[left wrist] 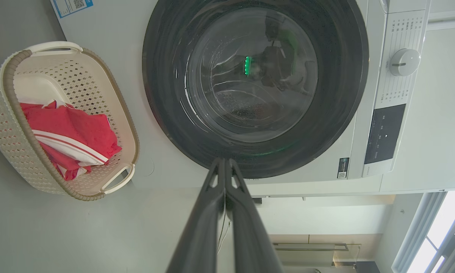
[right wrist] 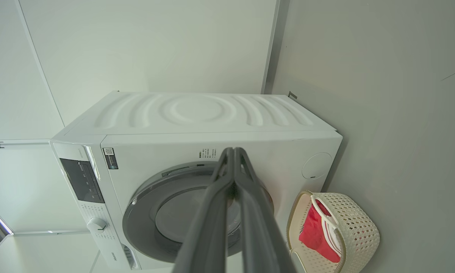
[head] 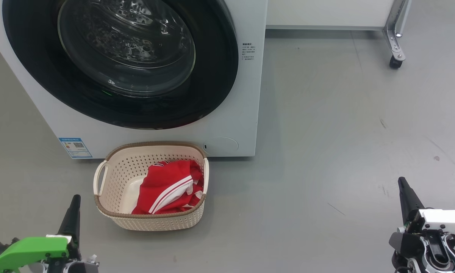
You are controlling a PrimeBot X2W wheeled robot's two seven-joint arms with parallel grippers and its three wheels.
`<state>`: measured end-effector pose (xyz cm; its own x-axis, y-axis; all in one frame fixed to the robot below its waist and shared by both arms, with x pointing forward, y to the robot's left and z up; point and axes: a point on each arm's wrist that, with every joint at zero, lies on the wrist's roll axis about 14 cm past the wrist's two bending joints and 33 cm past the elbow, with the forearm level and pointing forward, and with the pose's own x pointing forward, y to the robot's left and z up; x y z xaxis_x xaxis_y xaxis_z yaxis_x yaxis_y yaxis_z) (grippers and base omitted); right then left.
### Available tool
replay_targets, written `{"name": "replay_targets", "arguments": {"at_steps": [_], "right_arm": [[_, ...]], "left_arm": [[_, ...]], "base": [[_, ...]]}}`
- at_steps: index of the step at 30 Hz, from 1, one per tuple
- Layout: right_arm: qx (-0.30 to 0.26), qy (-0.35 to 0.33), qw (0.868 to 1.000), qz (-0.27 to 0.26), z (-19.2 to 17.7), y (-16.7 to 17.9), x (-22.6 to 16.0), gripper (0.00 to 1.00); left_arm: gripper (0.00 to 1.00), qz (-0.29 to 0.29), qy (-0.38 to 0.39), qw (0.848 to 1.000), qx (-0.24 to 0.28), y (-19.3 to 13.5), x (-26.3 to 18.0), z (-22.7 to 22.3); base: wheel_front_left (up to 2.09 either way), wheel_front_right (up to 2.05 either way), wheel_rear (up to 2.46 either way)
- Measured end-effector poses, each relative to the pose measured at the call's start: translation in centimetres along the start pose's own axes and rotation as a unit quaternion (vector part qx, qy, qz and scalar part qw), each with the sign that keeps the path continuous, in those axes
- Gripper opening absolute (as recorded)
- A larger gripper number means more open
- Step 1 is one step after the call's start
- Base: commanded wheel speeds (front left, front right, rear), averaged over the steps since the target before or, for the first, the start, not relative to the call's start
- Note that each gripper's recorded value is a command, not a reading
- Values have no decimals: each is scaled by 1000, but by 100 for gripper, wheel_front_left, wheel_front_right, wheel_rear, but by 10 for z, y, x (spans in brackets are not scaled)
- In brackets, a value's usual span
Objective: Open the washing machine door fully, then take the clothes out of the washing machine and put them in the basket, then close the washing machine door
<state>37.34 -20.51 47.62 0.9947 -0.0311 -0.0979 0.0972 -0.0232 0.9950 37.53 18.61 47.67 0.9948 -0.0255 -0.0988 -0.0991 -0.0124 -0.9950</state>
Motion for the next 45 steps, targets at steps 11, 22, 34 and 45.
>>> {"name": "replay_targets", "arguments": {"at_steps": [11, 22, 34, 45], "right_arm": [[0, 0, 1000, 0, 0, 0, 0, 0], [0, -1, 1000, 0, 0, 0, 0, 0], [0, -1, 1000, 1, 1, 0, 0, 0], [1, -1, 1000, 1, 1, 1, 0, 0]], "left_arm": [[0, 0, -1, 1000, 0, 0, 0, 0], [0, -1, 0, 1000, -1, -1, 0, 0], [0, -2, 0, 1000, -2, -1, 0, 0], [0, -2, 0, 1000, -3, -1, 0, 0]], "base": [[0, 0, 0], [0, 0, 0], [0, 0, 0], [0, 0, 0]]}}
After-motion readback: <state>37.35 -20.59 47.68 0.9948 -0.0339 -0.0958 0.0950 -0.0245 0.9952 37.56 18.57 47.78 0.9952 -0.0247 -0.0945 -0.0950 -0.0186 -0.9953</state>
